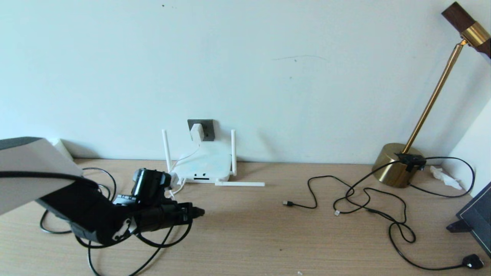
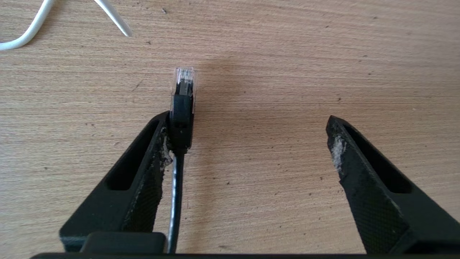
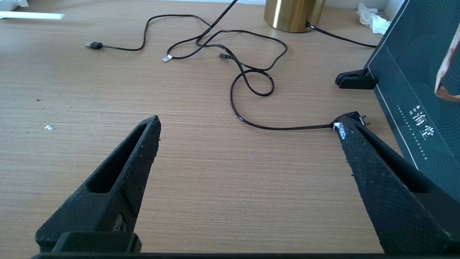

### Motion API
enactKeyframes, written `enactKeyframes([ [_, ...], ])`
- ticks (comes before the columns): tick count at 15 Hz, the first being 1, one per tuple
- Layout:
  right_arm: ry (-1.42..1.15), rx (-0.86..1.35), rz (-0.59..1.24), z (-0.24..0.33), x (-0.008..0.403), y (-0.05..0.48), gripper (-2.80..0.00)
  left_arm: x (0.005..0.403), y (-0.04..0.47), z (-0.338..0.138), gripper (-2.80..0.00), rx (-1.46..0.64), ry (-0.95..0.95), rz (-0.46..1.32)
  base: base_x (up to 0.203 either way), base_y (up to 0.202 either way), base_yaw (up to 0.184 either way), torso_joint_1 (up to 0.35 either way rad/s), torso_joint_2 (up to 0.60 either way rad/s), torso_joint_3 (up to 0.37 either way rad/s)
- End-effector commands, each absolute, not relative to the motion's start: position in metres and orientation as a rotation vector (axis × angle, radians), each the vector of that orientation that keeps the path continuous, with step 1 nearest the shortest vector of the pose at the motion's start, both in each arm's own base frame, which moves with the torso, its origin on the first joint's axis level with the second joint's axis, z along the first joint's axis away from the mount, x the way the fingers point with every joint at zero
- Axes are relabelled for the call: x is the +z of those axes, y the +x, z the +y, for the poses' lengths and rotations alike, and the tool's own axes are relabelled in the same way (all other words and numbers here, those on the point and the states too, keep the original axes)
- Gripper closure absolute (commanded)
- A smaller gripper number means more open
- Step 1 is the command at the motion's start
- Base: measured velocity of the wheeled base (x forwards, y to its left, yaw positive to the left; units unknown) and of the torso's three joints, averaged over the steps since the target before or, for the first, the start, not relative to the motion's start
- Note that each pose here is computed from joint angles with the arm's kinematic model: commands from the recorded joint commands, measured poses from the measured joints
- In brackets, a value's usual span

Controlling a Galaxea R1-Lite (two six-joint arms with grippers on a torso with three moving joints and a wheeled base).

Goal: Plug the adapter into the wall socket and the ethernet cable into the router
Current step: Plug cable into router interface

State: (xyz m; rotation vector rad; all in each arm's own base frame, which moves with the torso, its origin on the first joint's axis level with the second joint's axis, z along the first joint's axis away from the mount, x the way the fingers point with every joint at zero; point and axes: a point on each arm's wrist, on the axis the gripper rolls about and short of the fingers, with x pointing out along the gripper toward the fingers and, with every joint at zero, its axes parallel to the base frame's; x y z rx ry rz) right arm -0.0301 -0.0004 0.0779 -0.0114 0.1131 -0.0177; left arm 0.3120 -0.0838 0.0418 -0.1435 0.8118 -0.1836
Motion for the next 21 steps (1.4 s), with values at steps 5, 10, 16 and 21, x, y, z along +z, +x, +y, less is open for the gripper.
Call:
enactKeyframes([
  [5, -0.012, -0.018, 0.114, 0.0, 0.078, -0.03, -2.8, 0.006, 0.304, -0.081, -2.8, -0.199, -0.163, 0.732, 0.0, 0.0, 0.0, 0.0, 0.0, 0.0],
  [10, -0.012, -0.018, 0.115, 0.0, 0.078, -0.03, -2.8, -0.01, 0.303, -0.076, -2.8, -0.2, -0.218, 0.67, 0.0, 0.0, 0.0, 0.0, 0.0, 0.0],
  [16, -0.012, -0.018, 0.114, 0.0, 0.078, -0.03, -2.8, 0.02, 0.288, -0.063, -2.8, -0.221, -0.031, 0.519, 0.0, 0.0, 0.0, 0.0, 0.0, 0.0],
  [21, -0.012, -0.018, 0.114, 0.0, 0.078, -0.03, -2.8, 0.036, 0.275, -0.062, -2.8, -0.23, 0.113, 0.464, 0.0, 0.0, 0.0, 0.0, 0.0, 0.0],
])
